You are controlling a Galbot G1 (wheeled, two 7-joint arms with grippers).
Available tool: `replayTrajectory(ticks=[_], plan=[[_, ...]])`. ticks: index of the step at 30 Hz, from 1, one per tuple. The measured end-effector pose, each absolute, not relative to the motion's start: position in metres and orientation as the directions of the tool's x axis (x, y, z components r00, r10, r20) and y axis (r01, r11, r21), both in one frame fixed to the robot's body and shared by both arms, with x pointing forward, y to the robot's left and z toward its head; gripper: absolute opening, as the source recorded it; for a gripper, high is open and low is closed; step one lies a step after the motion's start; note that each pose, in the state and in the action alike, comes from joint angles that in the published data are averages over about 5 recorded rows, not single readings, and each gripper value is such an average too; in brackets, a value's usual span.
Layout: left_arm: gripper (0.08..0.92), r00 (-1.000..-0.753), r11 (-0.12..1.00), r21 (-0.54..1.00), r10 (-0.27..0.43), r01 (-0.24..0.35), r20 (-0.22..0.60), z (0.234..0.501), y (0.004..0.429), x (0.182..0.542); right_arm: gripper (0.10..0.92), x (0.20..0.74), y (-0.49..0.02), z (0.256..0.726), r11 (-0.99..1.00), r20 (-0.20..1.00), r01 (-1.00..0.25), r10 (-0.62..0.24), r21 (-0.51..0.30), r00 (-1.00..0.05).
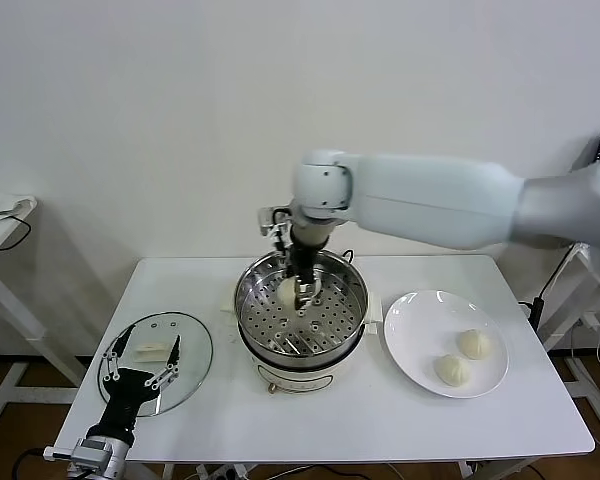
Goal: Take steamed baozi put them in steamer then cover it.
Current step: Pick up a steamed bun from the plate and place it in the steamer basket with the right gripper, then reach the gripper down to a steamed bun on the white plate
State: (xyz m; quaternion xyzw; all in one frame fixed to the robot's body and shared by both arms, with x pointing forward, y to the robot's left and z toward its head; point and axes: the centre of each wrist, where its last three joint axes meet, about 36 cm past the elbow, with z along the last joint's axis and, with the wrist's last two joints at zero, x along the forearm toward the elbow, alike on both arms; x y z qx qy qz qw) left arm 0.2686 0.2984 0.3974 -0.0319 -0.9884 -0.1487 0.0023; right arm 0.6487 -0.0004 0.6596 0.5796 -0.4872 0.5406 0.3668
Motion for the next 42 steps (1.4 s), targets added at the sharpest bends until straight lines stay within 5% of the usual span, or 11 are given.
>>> replayTrajectory(ticks=[13,25,32,42], plan=[[0.823,-0.998,0.954,0.293,0.059,0.063,0.021,0.393,0.3,0.269,0.654,0.667,0.038,0.617,-0.252,0.985,-0.963,-0.165,-0.091,-0.049],[0.823,-0.998,0.952,0.3,0.062,0.066,0.023,0.393,0.299,0.269,0.822,0.667,0.026,0.621,-0.246,0.983,-0.965,-0.179,-0.087,-0.043],[0.823,-0.997,0.95,0.304,0.068,0.072,0.024,0.394,0.298,0.268,0.823,0.662,-0.041,0.658,-0.233,0.98,-0.968,-0.192,-0.098,-0.053],[0.823,-0.997,0.947,0.311,0.071,0.075,0.024,0.397,0.297,0.264,0.823,0.643,-0.203,0.686,-0.169,0.983,-0.981,-0.173,-0.098,-0.069]])
